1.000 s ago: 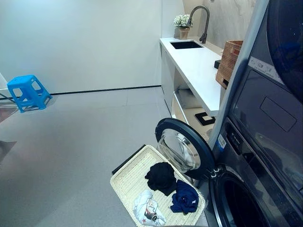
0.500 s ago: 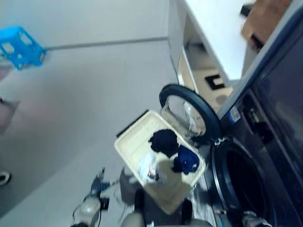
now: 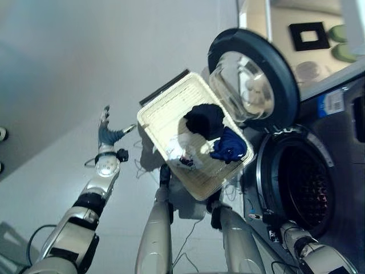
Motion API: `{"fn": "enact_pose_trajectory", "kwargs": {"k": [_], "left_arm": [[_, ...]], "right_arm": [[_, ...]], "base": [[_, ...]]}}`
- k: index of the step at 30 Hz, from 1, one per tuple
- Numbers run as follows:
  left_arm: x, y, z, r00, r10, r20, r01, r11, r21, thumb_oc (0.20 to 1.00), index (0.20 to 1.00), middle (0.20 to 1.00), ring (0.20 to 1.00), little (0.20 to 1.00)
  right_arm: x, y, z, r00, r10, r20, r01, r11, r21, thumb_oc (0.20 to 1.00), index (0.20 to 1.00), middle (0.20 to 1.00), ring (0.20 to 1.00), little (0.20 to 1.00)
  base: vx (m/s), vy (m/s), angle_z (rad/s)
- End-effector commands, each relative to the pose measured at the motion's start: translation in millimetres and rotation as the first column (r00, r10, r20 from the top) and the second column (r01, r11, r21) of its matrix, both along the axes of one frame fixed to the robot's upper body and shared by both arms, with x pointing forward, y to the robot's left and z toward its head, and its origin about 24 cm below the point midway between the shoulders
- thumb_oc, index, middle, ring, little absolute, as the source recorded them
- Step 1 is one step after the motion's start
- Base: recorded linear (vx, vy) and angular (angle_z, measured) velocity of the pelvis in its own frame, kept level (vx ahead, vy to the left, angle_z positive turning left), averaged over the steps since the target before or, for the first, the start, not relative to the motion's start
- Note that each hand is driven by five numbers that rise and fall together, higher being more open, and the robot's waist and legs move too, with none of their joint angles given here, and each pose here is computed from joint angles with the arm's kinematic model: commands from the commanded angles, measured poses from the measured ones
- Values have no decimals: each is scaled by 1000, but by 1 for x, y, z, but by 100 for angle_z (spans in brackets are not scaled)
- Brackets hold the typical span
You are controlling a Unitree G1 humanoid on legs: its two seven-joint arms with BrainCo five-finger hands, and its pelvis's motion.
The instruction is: Put the clothes into the washing machine.
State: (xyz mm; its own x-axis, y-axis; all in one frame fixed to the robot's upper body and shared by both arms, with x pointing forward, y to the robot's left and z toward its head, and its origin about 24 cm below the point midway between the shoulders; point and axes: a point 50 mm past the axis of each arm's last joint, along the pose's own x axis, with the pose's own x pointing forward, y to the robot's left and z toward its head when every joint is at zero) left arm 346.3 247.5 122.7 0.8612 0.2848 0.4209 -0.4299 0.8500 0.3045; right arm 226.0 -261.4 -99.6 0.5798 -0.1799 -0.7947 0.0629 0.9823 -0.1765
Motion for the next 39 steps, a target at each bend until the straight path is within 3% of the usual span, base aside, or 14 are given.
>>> {"fn": "enact_pose_trajectory", "kwargs": {"k": [1, 2, 4, 5, 8, 9, 14, 17, 24, 30, 39], "left_arm": [[3, -15, 37, 983, -64, 174, 47, 994, 103, 1000, 1000, 1000, 1000, 1000], [5, -25, 51, 973, -111, 201, 67, 974, 214, 1000, 1000, 1000, 1000, 1000], [6, -30, 59, 966, -138, 217, 75, 959, 274, 1000, 1000, 1000, 1000, 1000], [8, -41, 74, 951, -202, 233, 97, 913, 397, 1000, 1000, 1000, 1000, 1000], [10, -53, 83, 940, -265, 214, 120, 846, 520, 1000, 1000, 1000, 1000, 1000], [11, -62, 89, 931, -313, 186, 145, 787, 599, 1000, 1000, 1000, 1000, 1000], [14, -79, 94, 917, -389, 86, 212, 660, 721, 1000, 1000, 1000, 1000, 1000], [17, -92, 97, 900, -435, -26, 280, 532, 799, 1000, 1000, 1000, 1000, 1000], [24, -104, 91, 880, -414, -233, 398, 374, 838, 1000, 1000, 1000, 1000, 1000], [36, -92, 70, 867, -278, -414, 493, 353, 795, 1000, 1000, 1000, 1000, 1000], [40, -63, 27, 774, -97, -626, 616, 349, 706, 1000, 1000, 1000, 1000, 1000]], "right_arm": [[-5, -8, 0, 1000, -20, 0, 20, 1000, -6, 1000, 1000, 1000, 1000, 1000], [1, -9, 5, 1000, -21, 19, 21, 1000, -3, 1000, 1000, 1000, 1000, 1000], [3, -9, 7, 999, -20, 30, 20, 1000, -4, 1000, 1000, 1000, 1000, 1000], [8, -12, 12, 998, -20, 51, 21, 1000, -6, 1000, 1000, 1000, 1000, 1000], [13, -14, 16, 998, -16, 64, 16, 1000, -9, 1000, 1000, 1000, 1000, 1000], [18, -16, 20, 997, -11, 75, 12, 1000, -15, 1000, 1000, 1000, 1000, 1000], [24, -19, 26, 996, 4, 88, -1, 1000, -27, 1000, 1000, 1000, 1000, 1000], [32, -24, 34, 995, 11, 104, -7, 999, -42, 1000, 1000, 1000, 1000, 1000], [38, -28, 41, 992, 16, 126, -10, 999, -46, 1000, 1000, 1000, 1000, 1000], [43, -28, 45, 991, 18, 136, -12, 999, -47, 1000, 1000, 1000, 1000, 1000], [47, -29, 50, 988, 23, 150, -16, 999, -52, 1000, 1000, 1000, 1000, 1000]], "base": [[-19, -14, -5], [-25, -19, -5], [-13, -10, -2], [0, 0, 0], [0, 8, -3], [5, 27, 5], [9, 27, -3], [0, 15, -3], [4, 5, -1], [0, 0, 0], [2, 1, 0]]}}
